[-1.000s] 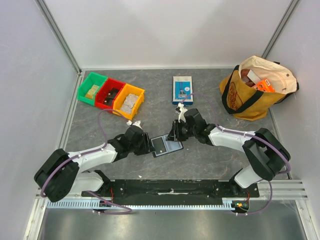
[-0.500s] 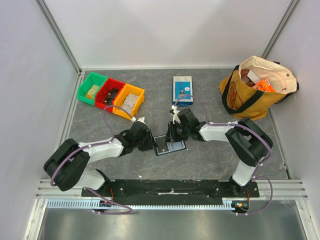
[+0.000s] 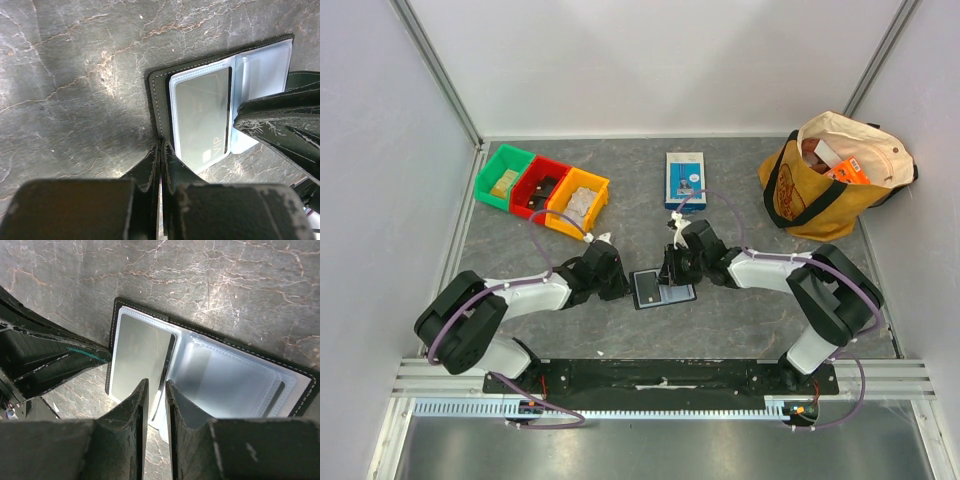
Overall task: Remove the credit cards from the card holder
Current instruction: Remove the credit card from the card holder.
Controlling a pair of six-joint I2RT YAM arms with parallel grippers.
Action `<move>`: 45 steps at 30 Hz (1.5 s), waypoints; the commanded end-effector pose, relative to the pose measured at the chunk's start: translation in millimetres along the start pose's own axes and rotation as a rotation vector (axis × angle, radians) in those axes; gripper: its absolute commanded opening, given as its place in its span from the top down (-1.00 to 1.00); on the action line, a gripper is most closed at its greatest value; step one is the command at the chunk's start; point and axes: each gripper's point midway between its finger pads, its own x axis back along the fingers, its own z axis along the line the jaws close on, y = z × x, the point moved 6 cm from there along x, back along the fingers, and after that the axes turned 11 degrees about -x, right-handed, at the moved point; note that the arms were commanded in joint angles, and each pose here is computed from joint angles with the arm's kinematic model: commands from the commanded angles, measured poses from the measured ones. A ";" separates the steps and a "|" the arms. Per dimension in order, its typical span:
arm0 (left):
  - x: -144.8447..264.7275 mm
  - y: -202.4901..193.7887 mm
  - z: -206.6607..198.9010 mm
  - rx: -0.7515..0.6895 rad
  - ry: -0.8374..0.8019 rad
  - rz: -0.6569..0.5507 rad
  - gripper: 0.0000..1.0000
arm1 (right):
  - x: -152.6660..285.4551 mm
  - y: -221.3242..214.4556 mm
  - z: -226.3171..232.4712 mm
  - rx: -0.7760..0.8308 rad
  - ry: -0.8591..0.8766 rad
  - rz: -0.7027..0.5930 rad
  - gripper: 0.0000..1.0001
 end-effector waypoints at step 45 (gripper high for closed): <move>-12.2 -27.0 7.8 0.027 0.043 0.137 0.96 | 12.7 -7.1 -2.8 -0.027 0.218 0.006 0.60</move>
